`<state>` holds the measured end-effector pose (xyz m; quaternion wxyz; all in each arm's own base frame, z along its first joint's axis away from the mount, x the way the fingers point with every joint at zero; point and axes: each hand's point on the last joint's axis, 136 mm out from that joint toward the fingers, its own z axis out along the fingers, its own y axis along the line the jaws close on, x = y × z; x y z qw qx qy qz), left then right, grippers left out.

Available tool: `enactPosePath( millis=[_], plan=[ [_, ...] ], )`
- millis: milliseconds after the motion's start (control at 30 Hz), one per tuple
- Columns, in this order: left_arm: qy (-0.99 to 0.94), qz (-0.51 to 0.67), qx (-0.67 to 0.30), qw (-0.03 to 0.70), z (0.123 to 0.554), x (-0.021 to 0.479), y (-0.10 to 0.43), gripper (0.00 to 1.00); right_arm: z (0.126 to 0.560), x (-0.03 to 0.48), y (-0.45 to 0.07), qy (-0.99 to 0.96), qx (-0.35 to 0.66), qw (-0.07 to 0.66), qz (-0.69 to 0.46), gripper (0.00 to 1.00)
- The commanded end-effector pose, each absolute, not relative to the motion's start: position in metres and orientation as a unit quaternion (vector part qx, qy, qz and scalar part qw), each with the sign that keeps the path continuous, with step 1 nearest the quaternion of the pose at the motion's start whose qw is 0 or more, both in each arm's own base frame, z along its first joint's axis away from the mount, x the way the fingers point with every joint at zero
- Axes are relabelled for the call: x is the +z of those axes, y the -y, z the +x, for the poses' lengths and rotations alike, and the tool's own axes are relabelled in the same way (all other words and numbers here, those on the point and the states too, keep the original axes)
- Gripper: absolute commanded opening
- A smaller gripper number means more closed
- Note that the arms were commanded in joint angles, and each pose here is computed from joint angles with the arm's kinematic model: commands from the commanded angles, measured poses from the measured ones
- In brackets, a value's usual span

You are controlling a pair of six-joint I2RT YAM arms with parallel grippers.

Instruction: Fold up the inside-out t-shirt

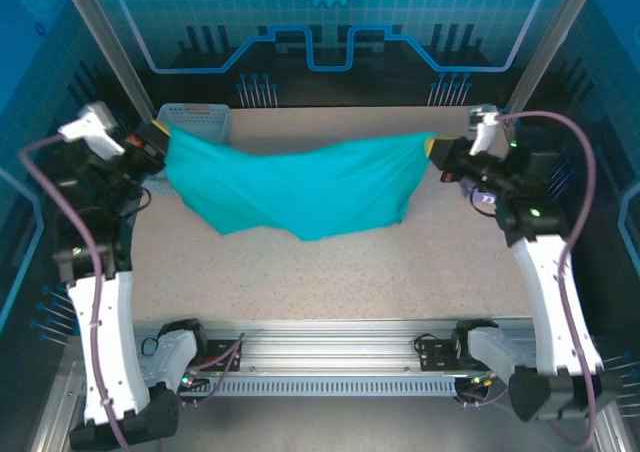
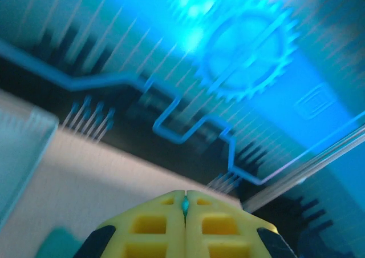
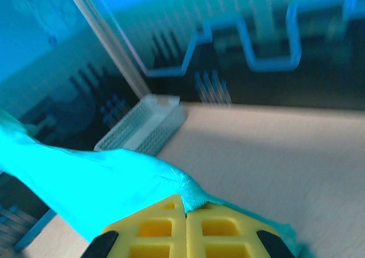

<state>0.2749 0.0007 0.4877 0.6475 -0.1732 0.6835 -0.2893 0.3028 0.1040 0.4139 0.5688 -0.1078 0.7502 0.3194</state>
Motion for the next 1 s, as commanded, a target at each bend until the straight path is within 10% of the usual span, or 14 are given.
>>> enactPosePath(
  millis=[0, 333, 967],
  plan=[
    [-0.628, -0.138, -0.234, 0.73, 0.226, 0.556, -0.001, 0.0, 0.258, 0.466, -0.078, -0.726, 0.232, 0.64, -0.095, 0.0],
    [-0.575, -0.091, -0.164, 0.796, 0.186, 0.633, 0.001, 0.0, 0.184, 0.534, -0.052, -0.681, 0.128, 0.715, -0.092, 0.0],
    [-0.714, -0.097, -0.214, 0.66, 0.451, 0.479, 0.009, 0.0, 0.403, 0.416, -0.048, -0.778, 0.121, 0.611, -0.077, 0.0]
  ],
)
